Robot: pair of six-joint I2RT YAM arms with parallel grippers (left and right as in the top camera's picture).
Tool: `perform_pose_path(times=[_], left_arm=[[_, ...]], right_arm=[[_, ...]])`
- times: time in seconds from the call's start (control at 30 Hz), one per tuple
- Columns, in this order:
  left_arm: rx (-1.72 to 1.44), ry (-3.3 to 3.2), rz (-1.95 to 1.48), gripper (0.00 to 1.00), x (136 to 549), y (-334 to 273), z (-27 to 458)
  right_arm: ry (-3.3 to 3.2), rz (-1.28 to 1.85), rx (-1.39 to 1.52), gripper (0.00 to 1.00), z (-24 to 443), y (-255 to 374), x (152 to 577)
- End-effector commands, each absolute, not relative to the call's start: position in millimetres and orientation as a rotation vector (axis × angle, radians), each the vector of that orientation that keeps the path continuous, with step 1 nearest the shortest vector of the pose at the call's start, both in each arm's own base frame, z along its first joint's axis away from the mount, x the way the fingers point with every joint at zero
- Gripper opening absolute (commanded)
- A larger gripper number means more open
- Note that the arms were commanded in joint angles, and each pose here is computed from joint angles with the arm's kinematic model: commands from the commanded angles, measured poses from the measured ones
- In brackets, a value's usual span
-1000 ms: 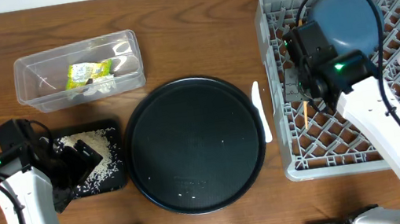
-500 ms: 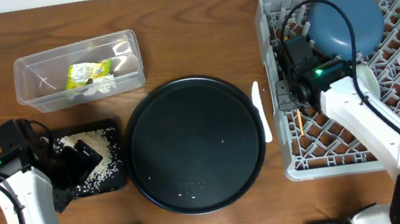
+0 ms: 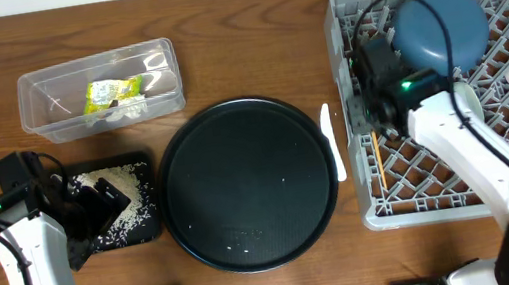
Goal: Sort waste into correct bins and load items into the dishwasher rack
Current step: 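Carry chopstick and spoon with right gripper and insert into rack, then adjust white spoon upright at rack's left edge with right gripper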
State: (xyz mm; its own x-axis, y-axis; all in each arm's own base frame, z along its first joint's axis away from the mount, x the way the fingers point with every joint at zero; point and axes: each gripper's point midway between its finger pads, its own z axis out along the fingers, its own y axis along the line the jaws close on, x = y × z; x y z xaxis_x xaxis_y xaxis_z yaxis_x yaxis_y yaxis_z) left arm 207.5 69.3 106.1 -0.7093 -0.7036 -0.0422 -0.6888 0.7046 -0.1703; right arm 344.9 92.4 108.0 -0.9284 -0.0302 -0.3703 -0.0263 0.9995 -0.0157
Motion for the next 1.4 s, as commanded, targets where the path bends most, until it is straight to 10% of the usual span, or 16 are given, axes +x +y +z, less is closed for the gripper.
perform_pose_path(times=[0.0,0.13,1.37], left_arm=[[-1.134,2.815,-0.197,0.98,206,72,106],[-1.134,2.815,-0.197,0.98,206,72,106],[-1.135,2.818,-0.197,0.98,206,72,106]], right_arm=[[2.641,0.229,-0.226,0.24,157,135,356],[2.638,0.272,-0.307,0.11,156,157,350],[3.017,-0.06,-0.362,0.01,10,172,319]])
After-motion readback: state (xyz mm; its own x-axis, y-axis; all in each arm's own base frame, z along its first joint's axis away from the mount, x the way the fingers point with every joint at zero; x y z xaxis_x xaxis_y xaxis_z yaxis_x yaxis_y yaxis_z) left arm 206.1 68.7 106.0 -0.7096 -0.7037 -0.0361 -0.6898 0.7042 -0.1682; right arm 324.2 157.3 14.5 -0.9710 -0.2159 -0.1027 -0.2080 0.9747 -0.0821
